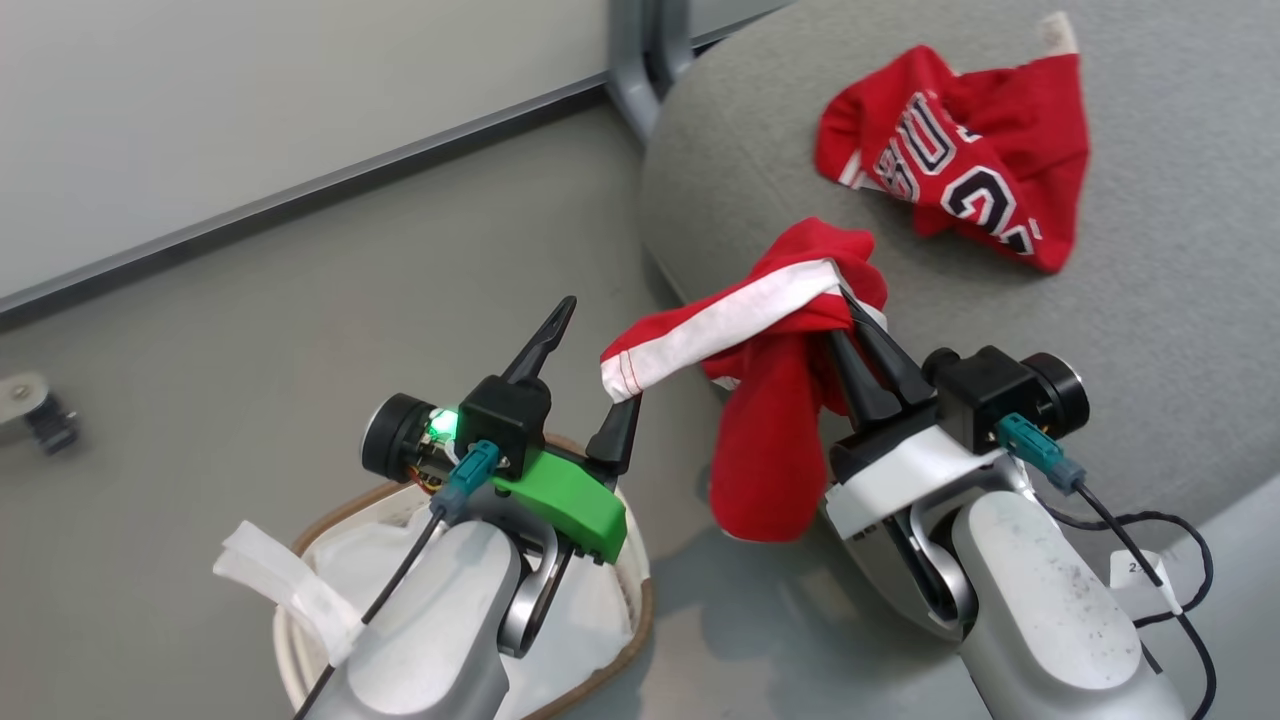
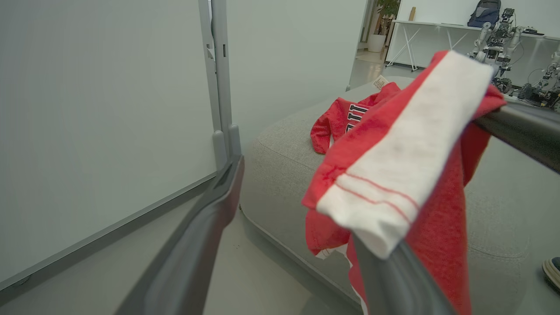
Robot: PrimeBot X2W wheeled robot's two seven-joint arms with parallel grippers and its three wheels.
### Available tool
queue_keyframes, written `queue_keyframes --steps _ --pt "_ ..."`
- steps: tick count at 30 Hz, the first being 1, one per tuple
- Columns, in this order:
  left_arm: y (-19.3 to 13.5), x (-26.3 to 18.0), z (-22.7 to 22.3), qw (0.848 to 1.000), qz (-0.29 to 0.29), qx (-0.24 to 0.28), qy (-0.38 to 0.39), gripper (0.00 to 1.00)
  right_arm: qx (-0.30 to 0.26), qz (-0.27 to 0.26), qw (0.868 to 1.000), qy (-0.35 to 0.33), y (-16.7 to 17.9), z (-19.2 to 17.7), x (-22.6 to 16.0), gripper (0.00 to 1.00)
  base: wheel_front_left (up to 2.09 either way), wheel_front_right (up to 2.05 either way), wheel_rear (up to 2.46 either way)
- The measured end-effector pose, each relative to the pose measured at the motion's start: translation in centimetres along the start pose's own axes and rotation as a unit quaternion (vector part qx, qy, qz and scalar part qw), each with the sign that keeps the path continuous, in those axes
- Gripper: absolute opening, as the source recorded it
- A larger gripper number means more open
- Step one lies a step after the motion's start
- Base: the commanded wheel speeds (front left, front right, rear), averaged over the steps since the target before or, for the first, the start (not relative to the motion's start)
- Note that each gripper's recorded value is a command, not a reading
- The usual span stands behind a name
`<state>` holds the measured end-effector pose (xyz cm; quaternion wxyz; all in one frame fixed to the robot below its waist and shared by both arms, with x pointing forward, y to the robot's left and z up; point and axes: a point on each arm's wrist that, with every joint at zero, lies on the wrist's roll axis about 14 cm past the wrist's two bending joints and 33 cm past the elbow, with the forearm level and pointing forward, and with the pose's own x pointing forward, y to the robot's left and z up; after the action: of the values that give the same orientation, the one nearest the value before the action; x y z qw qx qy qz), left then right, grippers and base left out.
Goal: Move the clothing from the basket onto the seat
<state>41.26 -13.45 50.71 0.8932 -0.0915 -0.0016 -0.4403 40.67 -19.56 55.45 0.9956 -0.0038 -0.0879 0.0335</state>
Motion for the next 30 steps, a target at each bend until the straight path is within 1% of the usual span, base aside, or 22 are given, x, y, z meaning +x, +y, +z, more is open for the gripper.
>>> queue_keyframes --steps 5,10,14,17,23,30 --pt "-2.5 1.1 -1.0 0.999 -0.040 -0.006 0.010 1.00 -0.009 -0.043 0.999 0.001 -2.7 0.5 -2.1 0.00 0.00 0.00 0.00" --pt "-4.3 2.0 -1.3 0.998 -0.067 -0.010 0.011 1.00 -0.019 -0.085 0.996 0.005 -5.2 0.7 -4.1 0.00 0.00 0.00 0.00" --pt "-5.1 2.4 -1.9 0.996 -0.082 -0.014 0.017 1.00 -0.042 -0.113 0.993 0.006 -7.2 1.1 -4.8 0.00 0.00 0.00 0.00" --pt "-5.0 2.4 -2.9 0.996 -0.084 -0.020 0.027 1.00 -0.067 -0.123 0.990 0.002 -8.4 1.8 -4.2 0.00 0.00 0.00 0.00" --pt "-3.7 2.4 -5.0 0.996 -0.076 -0.028 0.048 1.00 -0.139 -0.121 0.983 -0.029 -10.8 5.3 -1.1 0.00 0.00 0.00 0.00" --pt "-2.1 2.8 -6.4 0.996 -0.067 -0.031 0.056 1.00 -0.227 -0.125 0.964 -0.062 -14.5 10.0 2.6 0.00 0.00 0.00 0.00"
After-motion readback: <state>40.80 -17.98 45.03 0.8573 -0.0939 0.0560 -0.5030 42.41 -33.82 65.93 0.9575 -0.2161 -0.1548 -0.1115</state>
